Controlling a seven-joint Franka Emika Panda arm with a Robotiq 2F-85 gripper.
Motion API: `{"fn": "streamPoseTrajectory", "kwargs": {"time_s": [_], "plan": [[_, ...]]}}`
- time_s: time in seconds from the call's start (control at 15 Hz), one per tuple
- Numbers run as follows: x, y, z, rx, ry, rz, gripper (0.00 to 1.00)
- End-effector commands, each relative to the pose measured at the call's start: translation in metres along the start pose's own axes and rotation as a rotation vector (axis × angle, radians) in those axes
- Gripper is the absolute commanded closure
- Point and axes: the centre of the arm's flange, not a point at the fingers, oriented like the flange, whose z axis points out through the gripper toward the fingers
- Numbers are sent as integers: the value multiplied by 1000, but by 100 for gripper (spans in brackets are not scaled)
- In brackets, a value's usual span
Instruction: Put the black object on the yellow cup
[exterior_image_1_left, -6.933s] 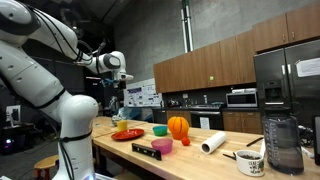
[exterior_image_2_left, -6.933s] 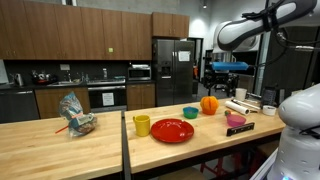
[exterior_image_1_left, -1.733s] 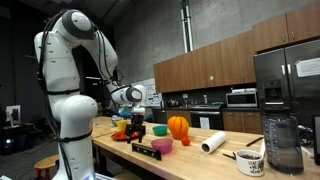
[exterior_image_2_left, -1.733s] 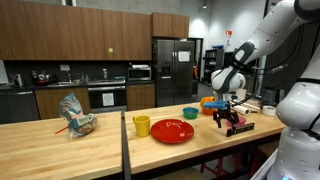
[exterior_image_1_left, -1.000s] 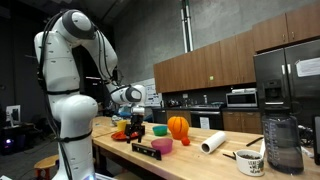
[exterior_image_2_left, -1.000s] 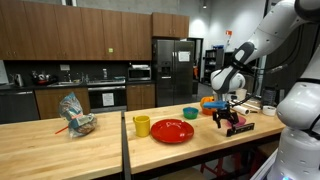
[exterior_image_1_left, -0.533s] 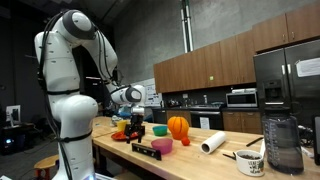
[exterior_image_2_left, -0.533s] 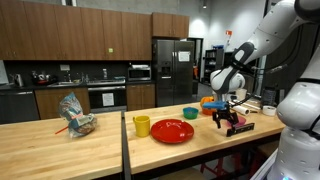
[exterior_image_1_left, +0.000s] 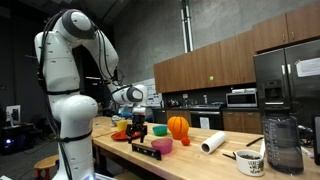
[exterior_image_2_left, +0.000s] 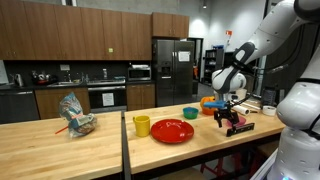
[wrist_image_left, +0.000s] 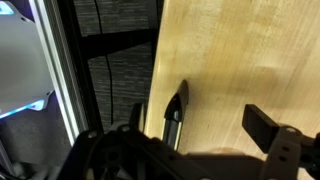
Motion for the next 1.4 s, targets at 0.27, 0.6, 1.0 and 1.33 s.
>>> {"fn": "streamPoseTrajectory", "kwargs": {"time_s": [0.27, 0.6, 1.0, 1.33], "plan": [[21, -8, 14, 6, -24, 39, 0], [25, -8, 18, 21, -35, 49, 26], [28, -10, 19, 34, -37, 57, 70], [21, -11, 13, 68, -34, 36, 98]]}}
